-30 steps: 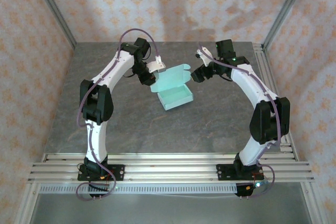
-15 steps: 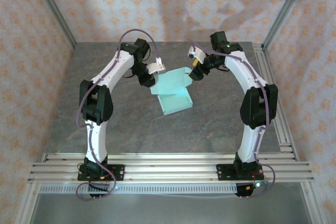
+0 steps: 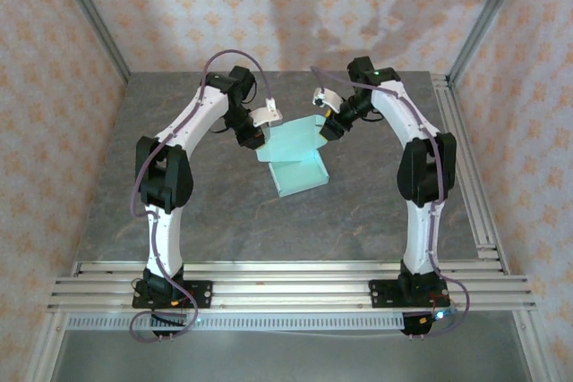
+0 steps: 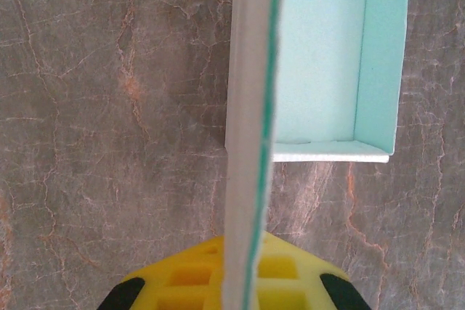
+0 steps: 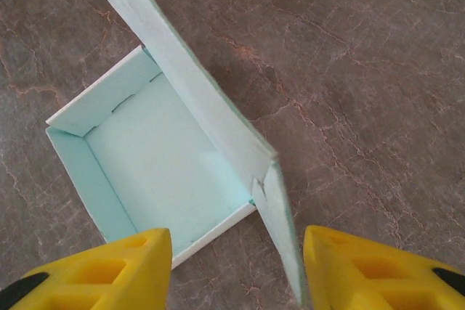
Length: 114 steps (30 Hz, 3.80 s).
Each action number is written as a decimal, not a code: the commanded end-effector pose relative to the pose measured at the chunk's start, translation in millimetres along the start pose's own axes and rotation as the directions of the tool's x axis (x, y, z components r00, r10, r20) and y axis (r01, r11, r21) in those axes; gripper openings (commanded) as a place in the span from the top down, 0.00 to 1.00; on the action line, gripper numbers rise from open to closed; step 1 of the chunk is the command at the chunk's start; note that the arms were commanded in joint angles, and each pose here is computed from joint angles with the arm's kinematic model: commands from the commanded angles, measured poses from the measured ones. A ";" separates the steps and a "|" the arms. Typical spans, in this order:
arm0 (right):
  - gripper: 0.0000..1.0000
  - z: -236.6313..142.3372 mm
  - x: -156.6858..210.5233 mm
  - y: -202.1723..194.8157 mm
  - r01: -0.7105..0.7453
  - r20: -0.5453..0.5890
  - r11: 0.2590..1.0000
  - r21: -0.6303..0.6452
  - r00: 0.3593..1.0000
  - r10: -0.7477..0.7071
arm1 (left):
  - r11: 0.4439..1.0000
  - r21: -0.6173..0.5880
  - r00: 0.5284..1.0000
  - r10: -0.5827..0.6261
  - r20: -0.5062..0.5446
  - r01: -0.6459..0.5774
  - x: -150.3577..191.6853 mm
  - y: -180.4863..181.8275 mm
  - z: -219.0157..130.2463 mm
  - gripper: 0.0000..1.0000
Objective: Fold the paper box
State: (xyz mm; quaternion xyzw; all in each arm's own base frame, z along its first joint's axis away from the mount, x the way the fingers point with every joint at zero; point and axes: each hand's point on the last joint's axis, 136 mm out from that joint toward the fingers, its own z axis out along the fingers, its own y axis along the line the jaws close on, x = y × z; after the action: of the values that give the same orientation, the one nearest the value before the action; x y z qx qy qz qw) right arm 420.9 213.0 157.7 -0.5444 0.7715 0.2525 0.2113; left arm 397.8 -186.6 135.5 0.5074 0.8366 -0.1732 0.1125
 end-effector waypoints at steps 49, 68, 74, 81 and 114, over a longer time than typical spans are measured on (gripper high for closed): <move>0.99 -1.1 -4.2 6.1 -0.009 -0.031 1.000 -0.024 0.999 0.009 | 1.000 -0.004 1.000 0.016 -0.001 -0.016 -0.6 -9.9 -19.7 0.99; 1.00 -7.1 -5.4 -1.8 -0.023 -0.014 0.999 0.032 1.000 0.023 | 0.998 -0.055 0.999 -0.008 -0.033 0.007 6.3 -4.3 -23.0 0.78; 1.00 -6.0 -2.4 -0.8 -0.030 -0.023 0.999 0.029 0.999 0.030 | 0.998 -0.063 1.000 -0.005 0.000 0.005 -0.3 -5.0 -29.3 0.90; 1.00 -9.5 -10.1 -5.4 -0.049 0.015 0.996 0.072 0.999 0.048 | 0.996 -0.077 0.999 -0.038 0.039 0.041 -8.3 -2.4 -31.8 1.00; 1.00 -29.0 -30.4 -64.4 -0.803 0.739 0.382 0.458 0.583 0.339 | 0.688 -0.300 0.734 -0.509 0.449 0.661 -116.4 71.6 -24.1 1.00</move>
State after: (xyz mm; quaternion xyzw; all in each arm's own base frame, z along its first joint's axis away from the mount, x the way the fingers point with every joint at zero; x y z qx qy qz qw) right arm 480.3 191.8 164.9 -0.0270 0.8834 0.0861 0.4598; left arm 500.1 -225.9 169.4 0.1678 0.9487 -0.0557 0.2620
